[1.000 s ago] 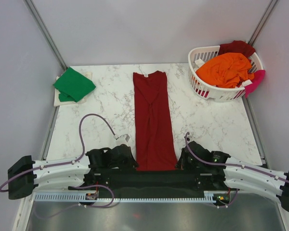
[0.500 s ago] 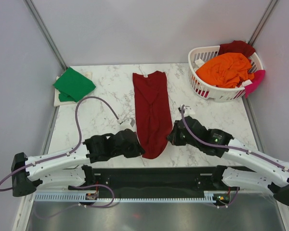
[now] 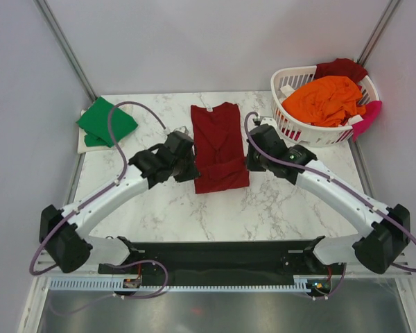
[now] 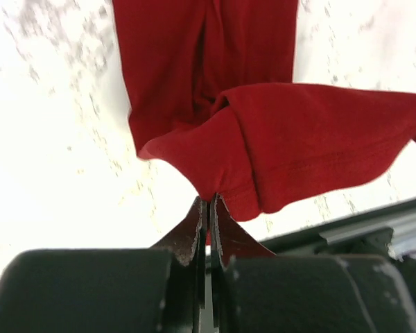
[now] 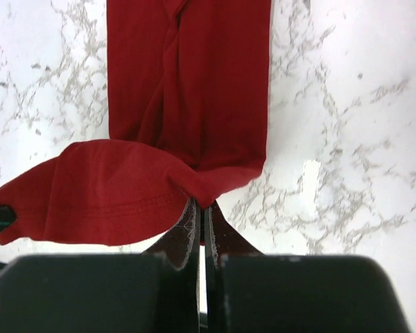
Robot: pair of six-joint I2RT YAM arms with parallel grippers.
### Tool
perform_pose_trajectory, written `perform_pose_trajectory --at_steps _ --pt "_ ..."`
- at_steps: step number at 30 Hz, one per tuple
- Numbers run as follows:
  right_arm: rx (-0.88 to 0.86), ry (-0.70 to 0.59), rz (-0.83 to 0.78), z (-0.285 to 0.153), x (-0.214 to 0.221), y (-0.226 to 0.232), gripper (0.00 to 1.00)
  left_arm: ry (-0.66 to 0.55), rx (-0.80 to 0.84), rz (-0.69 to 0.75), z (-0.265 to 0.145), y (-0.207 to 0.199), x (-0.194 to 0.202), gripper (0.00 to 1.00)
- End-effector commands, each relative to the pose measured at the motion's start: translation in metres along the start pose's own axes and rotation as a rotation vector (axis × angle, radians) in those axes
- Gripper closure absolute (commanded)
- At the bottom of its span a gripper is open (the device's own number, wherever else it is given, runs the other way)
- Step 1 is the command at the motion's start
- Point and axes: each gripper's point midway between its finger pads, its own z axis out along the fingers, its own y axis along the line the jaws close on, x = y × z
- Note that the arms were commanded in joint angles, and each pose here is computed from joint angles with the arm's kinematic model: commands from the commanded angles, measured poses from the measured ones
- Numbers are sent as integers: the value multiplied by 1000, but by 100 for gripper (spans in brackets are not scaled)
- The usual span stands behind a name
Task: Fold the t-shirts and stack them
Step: Fold the tshirt
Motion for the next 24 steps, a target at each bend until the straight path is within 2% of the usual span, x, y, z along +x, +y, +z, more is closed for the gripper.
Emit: perform_pose_trajectory --at_steps 1,7,16,21,23,24 --pt "-15 -44 -47 9 -33 8 100 25 0 111 17 -5 -28 98" --pt "17 1 -42 51 -45 5 100 38 -19 113 52 -5 -68 98" --pt "61 70 -19 117 -50 -9 100 145 -54 104 120 18 -85 98" --pt "102 140 -27 173 -42 -30 100 168 -86 94 156 31 -96 98" --pt "95 161 -30 195 -44 -30 91 202 -106 102 180 41 -93 96" --pt "109 163 -30 203 -48 -38 84 183 -86 98 184 36 -107 89"
